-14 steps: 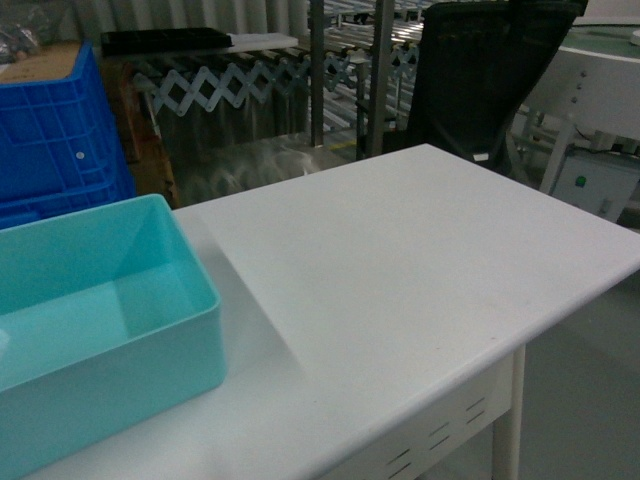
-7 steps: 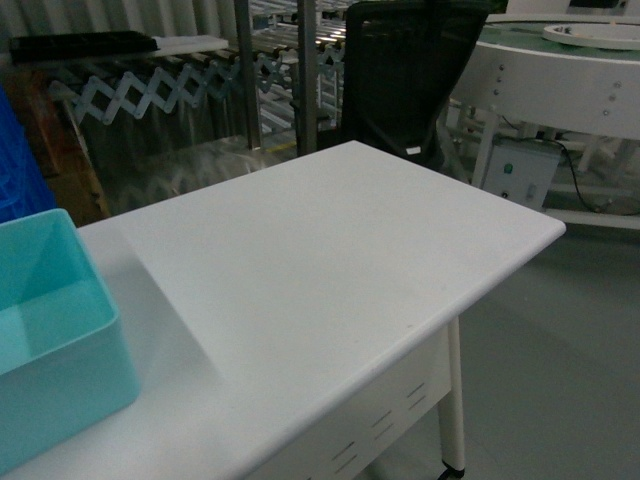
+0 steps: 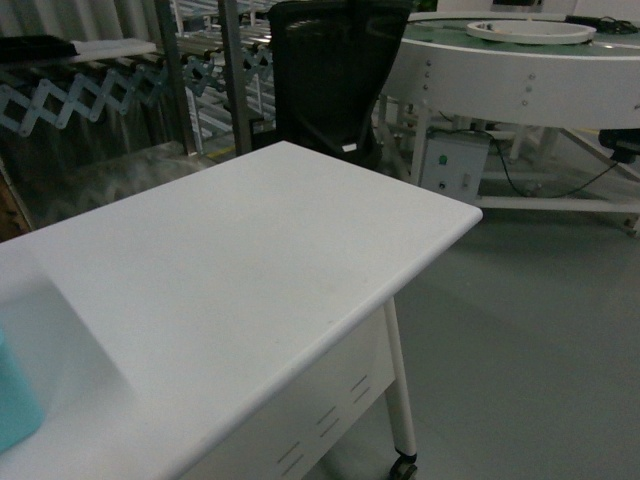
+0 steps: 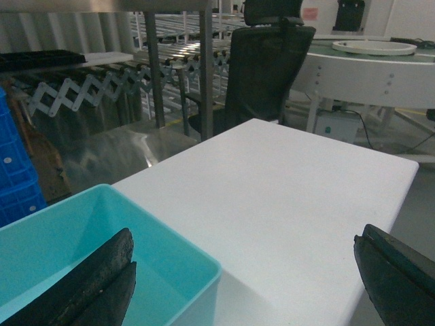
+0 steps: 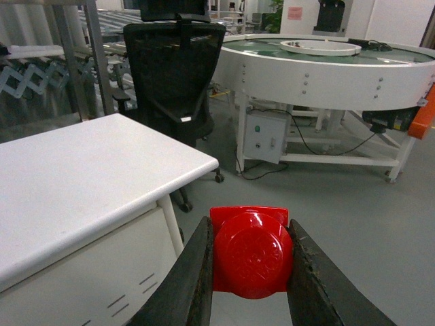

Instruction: Pick red block from blue box to shelf

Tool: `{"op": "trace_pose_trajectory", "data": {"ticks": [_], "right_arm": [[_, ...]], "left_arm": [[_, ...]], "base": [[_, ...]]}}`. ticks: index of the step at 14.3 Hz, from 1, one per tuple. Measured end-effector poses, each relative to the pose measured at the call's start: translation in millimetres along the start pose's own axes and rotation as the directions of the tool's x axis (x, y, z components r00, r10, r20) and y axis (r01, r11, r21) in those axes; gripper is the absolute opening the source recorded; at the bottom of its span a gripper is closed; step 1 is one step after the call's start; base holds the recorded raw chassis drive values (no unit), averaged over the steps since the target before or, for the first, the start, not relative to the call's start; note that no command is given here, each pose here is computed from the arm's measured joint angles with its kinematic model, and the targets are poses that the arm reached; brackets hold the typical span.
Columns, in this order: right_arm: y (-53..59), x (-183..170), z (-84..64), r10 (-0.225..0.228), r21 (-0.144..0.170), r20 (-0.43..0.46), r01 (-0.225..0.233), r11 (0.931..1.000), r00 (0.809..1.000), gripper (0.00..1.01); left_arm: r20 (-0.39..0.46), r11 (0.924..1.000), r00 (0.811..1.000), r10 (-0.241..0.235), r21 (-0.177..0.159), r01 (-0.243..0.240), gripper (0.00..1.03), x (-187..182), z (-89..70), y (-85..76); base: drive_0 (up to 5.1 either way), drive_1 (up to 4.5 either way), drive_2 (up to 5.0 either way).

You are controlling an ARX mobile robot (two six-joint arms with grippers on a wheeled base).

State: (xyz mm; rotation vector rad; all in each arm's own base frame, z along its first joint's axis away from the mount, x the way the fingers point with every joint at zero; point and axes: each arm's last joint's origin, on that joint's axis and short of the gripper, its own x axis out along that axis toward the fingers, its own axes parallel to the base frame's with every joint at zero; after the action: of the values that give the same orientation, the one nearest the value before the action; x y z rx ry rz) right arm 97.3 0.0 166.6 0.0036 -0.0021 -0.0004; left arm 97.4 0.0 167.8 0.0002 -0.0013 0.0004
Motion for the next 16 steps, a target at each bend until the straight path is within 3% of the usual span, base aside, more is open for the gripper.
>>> {"op": "trace_pose_trajectory", "data": {"ticks": [16], "right_arm": [[0.0, 0.0, 0.0, 0.000, 0.000, 0.000, 0.000, 1.0000, 1.000, 0.22]], "left_arm": [[0.000, 1.0000, 1.000, 0.000, 0.000, 0.000, 0.98, 0.0, -0.1, 0.0]], "base": [[-1.4, -1.44, -1.4]]}}
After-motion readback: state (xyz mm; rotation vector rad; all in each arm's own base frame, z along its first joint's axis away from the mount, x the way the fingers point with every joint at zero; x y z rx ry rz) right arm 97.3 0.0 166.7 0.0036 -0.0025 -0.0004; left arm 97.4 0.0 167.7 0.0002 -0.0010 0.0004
